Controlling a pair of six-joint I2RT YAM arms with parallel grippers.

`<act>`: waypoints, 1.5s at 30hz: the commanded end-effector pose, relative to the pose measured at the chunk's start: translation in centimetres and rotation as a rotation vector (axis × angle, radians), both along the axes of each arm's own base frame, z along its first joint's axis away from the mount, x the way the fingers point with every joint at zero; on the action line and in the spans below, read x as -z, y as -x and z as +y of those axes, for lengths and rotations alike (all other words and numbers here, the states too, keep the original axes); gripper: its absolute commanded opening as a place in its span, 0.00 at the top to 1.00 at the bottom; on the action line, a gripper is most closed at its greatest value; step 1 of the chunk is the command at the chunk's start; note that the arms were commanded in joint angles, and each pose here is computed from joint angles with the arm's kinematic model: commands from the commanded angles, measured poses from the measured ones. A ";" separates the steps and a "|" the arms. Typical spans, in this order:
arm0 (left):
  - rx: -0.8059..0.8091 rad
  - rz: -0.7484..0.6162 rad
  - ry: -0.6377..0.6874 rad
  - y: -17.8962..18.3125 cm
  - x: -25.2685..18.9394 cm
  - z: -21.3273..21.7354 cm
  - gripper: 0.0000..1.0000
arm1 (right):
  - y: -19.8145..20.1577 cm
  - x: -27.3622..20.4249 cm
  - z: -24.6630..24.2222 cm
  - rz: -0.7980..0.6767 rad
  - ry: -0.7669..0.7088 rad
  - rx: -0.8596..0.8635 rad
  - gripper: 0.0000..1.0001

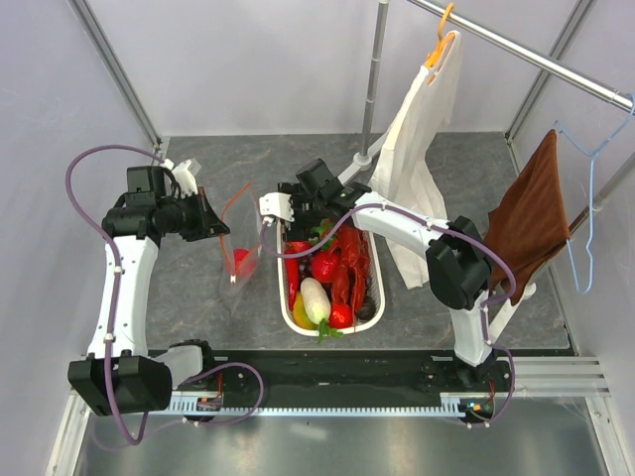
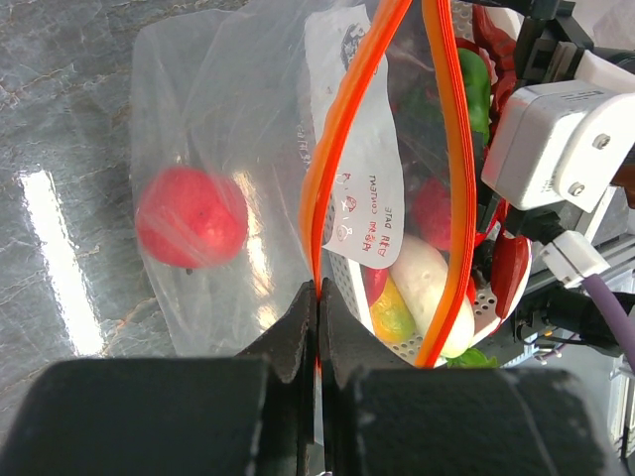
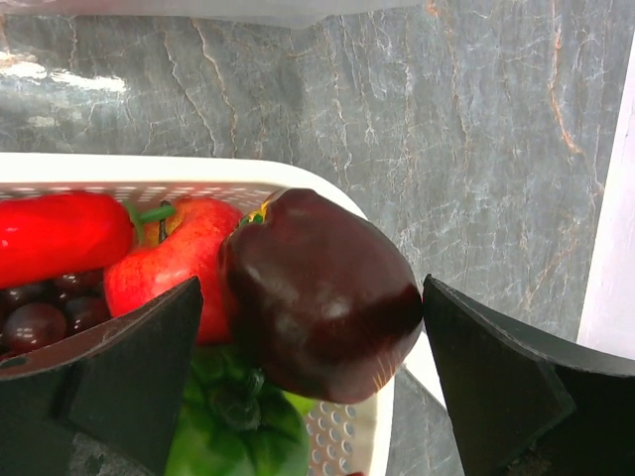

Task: Place the food in the zip-top bag and seal the zipper
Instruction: Pick up the fake fruit from the bin.

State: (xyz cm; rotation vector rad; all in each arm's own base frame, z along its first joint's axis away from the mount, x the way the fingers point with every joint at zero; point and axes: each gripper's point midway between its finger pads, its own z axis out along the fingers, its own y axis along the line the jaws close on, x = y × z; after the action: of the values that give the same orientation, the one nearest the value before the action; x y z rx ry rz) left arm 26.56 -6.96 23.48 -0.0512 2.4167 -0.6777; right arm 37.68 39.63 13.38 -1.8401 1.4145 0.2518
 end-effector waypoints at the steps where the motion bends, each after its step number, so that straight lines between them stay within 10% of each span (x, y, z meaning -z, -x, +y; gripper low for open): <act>1: 0.004 -0.014 0.036 0.0 -0.5 -0.4 0.98 | -1.1 0.0 0.8 -0.034 -0.007 -0.012 0.02; 7: 0.000 -0.009 0.040 -0.1 -0.4 -0.3 0.98 | -1.5 0.4 1.0 -0.036 -0.002 -0.005 0.02; 16: -0.001 -0.003 0.047 -0.3 -0.3 -0.3 0.98 | -1.3 -1.2 0.7 -0.045 -0.024 0.009 0.33; 45: -0.043 0.007 -0.008 -0.7 0.4 0.8 0.98 | 7.4 -19.3 -1.2 0.221 -0.578 0.179 0.38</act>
State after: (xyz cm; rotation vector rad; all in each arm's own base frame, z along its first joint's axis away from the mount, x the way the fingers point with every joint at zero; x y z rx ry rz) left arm 26.88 -6.45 23.15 -0.0752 2.4243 -0.6616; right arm 32.76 38.51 24.59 -1.4582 1.5297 0.5316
